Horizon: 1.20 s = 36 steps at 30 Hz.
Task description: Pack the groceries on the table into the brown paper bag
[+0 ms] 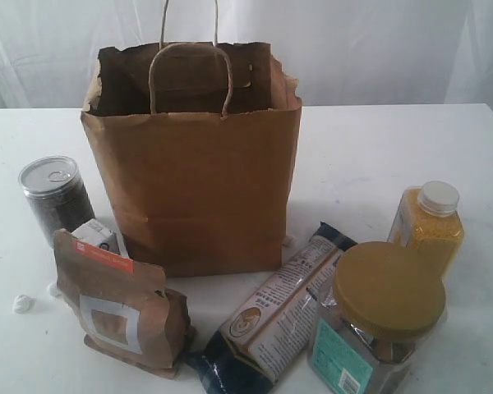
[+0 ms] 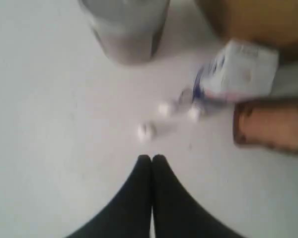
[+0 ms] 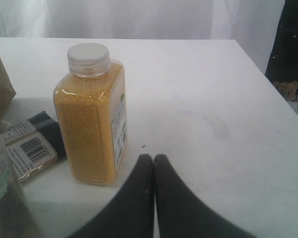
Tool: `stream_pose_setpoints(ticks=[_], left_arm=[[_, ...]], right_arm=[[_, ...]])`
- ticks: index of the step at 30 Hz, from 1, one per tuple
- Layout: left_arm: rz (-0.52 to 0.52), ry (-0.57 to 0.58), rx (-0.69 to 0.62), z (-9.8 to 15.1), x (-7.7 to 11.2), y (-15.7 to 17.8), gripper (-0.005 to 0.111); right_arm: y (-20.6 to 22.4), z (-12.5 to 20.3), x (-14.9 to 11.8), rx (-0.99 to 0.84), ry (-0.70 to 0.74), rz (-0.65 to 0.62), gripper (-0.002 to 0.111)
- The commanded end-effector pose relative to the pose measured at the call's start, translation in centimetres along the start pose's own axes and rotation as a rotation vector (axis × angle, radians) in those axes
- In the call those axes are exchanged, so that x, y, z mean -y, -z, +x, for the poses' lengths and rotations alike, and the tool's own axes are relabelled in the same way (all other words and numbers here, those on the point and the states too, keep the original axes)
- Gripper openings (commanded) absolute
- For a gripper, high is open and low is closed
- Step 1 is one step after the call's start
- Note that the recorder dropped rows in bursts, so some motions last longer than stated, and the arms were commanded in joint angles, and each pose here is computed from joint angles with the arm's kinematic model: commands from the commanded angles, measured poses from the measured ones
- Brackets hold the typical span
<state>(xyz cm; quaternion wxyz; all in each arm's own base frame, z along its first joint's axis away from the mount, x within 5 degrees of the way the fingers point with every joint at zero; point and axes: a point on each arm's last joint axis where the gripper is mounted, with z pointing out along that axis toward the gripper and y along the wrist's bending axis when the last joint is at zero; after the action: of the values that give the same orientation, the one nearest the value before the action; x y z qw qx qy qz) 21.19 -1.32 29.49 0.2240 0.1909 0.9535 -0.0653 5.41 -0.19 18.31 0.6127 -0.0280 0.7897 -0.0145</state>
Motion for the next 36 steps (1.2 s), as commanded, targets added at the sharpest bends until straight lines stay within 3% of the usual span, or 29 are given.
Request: stream_pose_setpoints(ticks=[1,6,14,16,19,22,25,28,36], left_arm=[[-0.052,0.011,-0.290,2.6,-0.4,0.8,0.000],[-0.033,0.012,-0.347,3.3,-0.1,1.3,0.000],[-0.010,0.026,-0.236,2.4,0.1,0.9,0.000],[0.035,-0.022,-0.215,2.2,0.5,0.9,0.015],[0.198,-0.026,-0.156,1.3,1.7,0.3,0.049],[0.272,0.030,-0.136,0.5,1.8,-0.9,0.057],[0.222,0.018,-0.099,0.1,0.7,-3.7,0.057],[0.157,-0.014,-0.085,1.2,-0.3,-7.4,0.055],[0.093,-0.003,-0.081,2.9,-1.0,-11.3,0.054]], right_arm=[[0.0,0.0,0.0,0.004,0.001,0.008,0.000],[0.0,0.0,0.0,0.004,0.001,0.008,0.000],[0.0,0.0,0.0,0.004,0.001,0.008,0.000],[0.0,0.0,0.0,0.004,0.001,0.008,0.000],[0.0,0.0,0.0,0.004,0.001,0.008,0.000],[0.0,0.0,0.0,0.004,0.001,0.008,0.000],[0.0,0.0,0.0,0.004,0.001,0.008,0.000],[0.0,0.0,0.0,0.004,0.001,0.008,0.000],[0.0,0.0,0.0,0.004,0.001,0.008,0.000]])
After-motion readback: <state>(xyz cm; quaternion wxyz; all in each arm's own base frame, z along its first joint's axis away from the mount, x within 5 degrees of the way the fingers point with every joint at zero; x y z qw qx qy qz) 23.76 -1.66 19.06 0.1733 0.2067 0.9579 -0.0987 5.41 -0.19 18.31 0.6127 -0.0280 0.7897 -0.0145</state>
